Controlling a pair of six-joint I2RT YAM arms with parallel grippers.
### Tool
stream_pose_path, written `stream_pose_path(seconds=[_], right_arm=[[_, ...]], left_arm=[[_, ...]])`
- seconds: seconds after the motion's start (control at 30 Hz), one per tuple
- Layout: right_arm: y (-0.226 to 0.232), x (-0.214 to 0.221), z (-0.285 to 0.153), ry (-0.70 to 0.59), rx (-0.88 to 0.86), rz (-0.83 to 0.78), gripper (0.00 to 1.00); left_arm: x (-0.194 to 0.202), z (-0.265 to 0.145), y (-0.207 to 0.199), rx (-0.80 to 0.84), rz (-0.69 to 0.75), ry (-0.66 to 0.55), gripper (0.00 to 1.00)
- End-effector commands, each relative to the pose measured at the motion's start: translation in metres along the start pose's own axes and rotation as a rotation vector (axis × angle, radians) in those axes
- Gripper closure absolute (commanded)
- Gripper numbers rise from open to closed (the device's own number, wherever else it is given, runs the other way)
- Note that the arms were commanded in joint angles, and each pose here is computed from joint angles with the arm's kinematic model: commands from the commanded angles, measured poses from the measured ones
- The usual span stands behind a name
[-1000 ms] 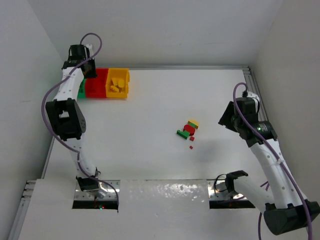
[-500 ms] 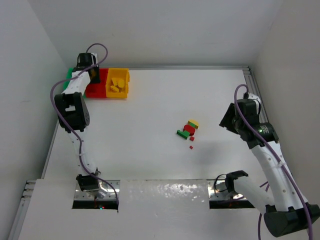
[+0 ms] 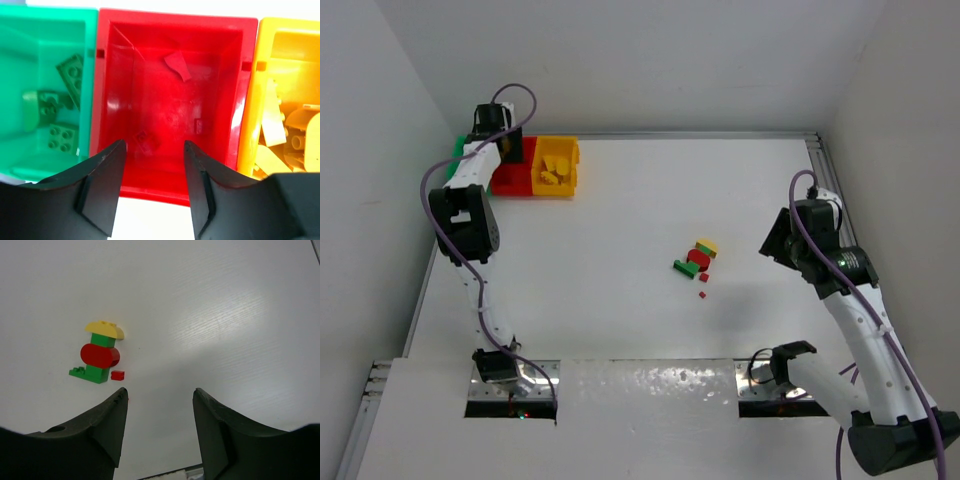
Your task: Sort the legos into containers by color
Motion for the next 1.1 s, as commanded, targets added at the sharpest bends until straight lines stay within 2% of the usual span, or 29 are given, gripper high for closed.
stream_pose_path(seconds=[0.0, 0.03, 0.1, 0.13, 0.17, 0.27, 0.37, 0.5, 0.57, 0.6, 0.63, 0.67, 0.7, 0.73, 0.87, 0.9, 1.0, 1.07], right_arm=[[0.002, -0.006, -0.002, -0.028, -0.015, -0.002, 0.46], [0.002, -0.007, -0.003, -0.029, -0.017, -0.003, 0.46], [0.001, -0.008, -0.005, -0.032, -0.013, -0.008, 0.46], [0.001, -0.008, -0.007, -0.034, -0.013, -0.007, 0.46], [0.001, -0.009, -0.007, -0.036, -0.010, -0.009, 0.46], [-0.002, -0.009, -0.010, -0.043, -0.005, -0.006, 0.46], [-0.003, -0.008, -0.012, -0.044, -0.003, -0.006, 0.46], [-0.005, -0.004, -0.012, -0.038, 0.001, -0.008, 0.46], [-0.004, -0.003, -0.010, -0.033, -0.003, -0.003, 0.46], [-0.003, -0.002, -0.009, -0.031, -0.007, -0.001, 0.46], [-0.003, -0.002, -0.008, -0.031, -0.010, 0.002, 0.46], [-0.002, -0.002, -0.008, -0.031, -0.016, 0.006, 0.46], [-0.001, -0.002, -0.008, -0.033, -0.019, 0.010, 0.46], [0.000, -0.002, -0.007, -0.032, -0.022, 0.010, 0.46], [0.002, -0.004, -0.008, -0.030, -0.033, 0.007, 0.46], [0.001, -0.005, -0.010, -0.034, -0.030, 0.008, 0.46], [-0.001, -0.004, -0.011, -0.037, -0.025, 0.008, 0.46], [-0.002, -0.002, -0.011, -0.039, -0.023, 0.014, 0.46]], left_arm=[[-0.046, -0.022, 0.005, -0.023, 0.027, -0.153, 0.53], [-0.045, -0.020, 0.008, -0.043, 0.031, -0.147, 0.59], [-0.039, -0.011, 0.008, -0.048, 0.044, -0.119, 0.66], [-0.037, -0.009, 0.008, -0.049, 0.042, -0.110, 0.76], [-0.035, -0.007, 0.008, -0.050, 0.043, -0.104, 0.79], [-0.033, -0.005, 0.008, -0.059, 0.013, -0.097, 0.77], [-0.045, -0.020, 0.004, -0.033, -0.032, -0.124, 0.77], [-0.083, -0.084, -0.023, 0.109, -0.095, -0.222, 0.78], [-0.084, -0.130, -0.071, 0.215, -0.029, -0.226, 0.77], [-0.062, -0.137, -0.092, 0.244, 0.021, -0.162, 0.77], [-0.046, -0.159, -0.143, 0.320, 0.120, -0.149, 0.76], [-0.036, -0.187, -0.164, 0.366, 0.160, -0.160, 0.75], [0.001, -0.187, -0.185, 0.393, 0.203, -0.086, 0.75], [0.025, -0.210, -0.226, 0.472, 0.237, -0.066, 0.72], [0.094, -0.259, -0.285, 0.585, 0.188, 0.050, 0.69], [0.119, -0.271, -0.305, 0.625, 0.221, 0.080, 0.68], [0.153, -0.290, -0.336, 0.671, 0.334, 0.091, 0.68], [0.199, -0.320, -0.373, 0.758, 0.453, 0.154, 0.69]])
Point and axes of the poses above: each gripper's point midway between its finger pads, its own z axis out along the fingers, its own y axis along the line the jaws close on, x = y × z, the point moved 4 cm from there along -z, back along the fingers, and after that the axes turned 5 degrees about -z, right-handed, at the moved point
